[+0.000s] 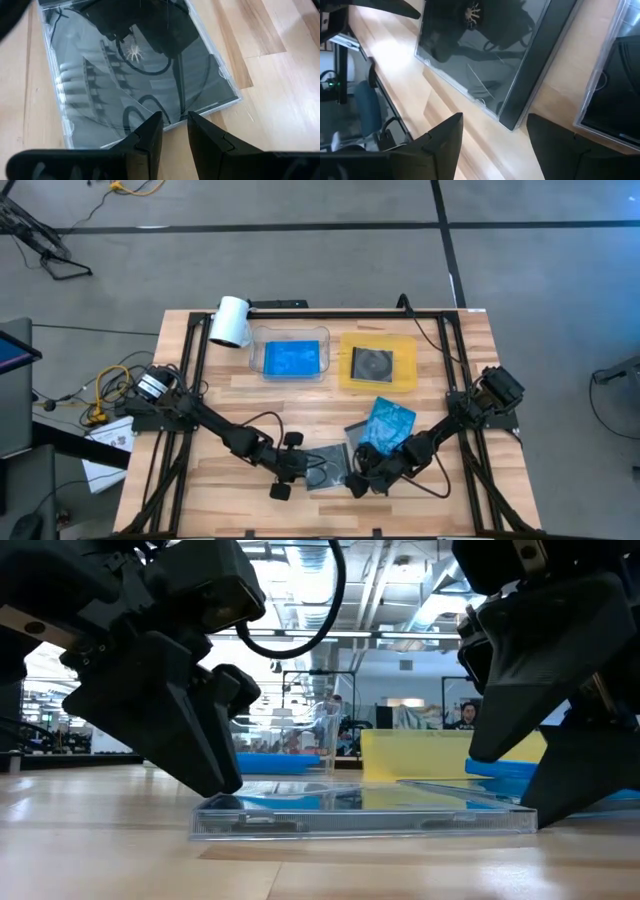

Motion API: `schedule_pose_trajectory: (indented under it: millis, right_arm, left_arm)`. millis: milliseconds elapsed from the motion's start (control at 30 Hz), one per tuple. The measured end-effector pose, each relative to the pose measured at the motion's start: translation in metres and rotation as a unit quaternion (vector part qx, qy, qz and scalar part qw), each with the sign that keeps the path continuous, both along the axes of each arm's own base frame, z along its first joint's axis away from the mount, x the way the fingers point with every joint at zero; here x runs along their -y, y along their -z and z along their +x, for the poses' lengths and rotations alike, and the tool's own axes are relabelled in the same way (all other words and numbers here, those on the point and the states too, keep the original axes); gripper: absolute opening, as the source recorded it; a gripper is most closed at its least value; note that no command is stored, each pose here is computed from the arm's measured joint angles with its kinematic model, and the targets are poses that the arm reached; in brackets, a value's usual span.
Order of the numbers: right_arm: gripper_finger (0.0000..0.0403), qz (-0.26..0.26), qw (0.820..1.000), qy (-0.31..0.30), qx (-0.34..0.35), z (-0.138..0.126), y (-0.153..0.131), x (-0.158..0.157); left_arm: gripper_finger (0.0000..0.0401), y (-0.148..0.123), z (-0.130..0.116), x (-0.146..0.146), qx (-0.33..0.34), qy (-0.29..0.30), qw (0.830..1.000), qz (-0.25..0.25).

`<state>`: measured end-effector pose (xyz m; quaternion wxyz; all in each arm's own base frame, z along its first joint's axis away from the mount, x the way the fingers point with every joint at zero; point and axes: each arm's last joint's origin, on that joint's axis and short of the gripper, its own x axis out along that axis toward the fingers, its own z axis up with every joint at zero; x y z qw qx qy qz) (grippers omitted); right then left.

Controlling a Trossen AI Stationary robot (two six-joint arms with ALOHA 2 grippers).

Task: Pick & place jewel cases by type
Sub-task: Put the left black CD case into the yellow bin

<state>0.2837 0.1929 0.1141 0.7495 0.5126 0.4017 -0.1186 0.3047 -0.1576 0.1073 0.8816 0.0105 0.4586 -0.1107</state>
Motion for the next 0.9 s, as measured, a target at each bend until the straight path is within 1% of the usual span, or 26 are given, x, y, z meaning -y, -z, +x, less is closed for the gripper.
schedule_pose_trajectory:
  millis: [200,333,500,733,900]
  right_arm:
    - [0.0217,0.005,1.0,0.0,0.006,-0.002,0.002,0.001]
    - [0.0217,0.007,1.0,0.002,0.007,0.0,0.002,0.003]
    - [0.0217,0.01,1.0,0.003,0.011,0.0,0.001,0.003]
    - [0.0217,0.008,1.0,0.002,0.013,0.001,0.001,0.003]
    - [0.0217,0.007,1.0,0.001,0.014,0.0,0.001,0.003]
  left_arm:
    - [0.0084,0.01,-0.009,-0.003,0.025,-0.022,0.999,-0.032]
    - [0.0084,0.013,-0.012,-0.005,0.036,-0.021,0.998,-0.052]
    - [0.0084,0.013,-0.013,-0.003,0.03,-0.01,0.997,-0.068]
    - [0.0084,0.013,-0.013,-0.003,0.036,-0.012,0.998,-0.056]
    - [0.0084,0.013,-0.013,-0.004,0.05,-0.004,0.998,-0.025]
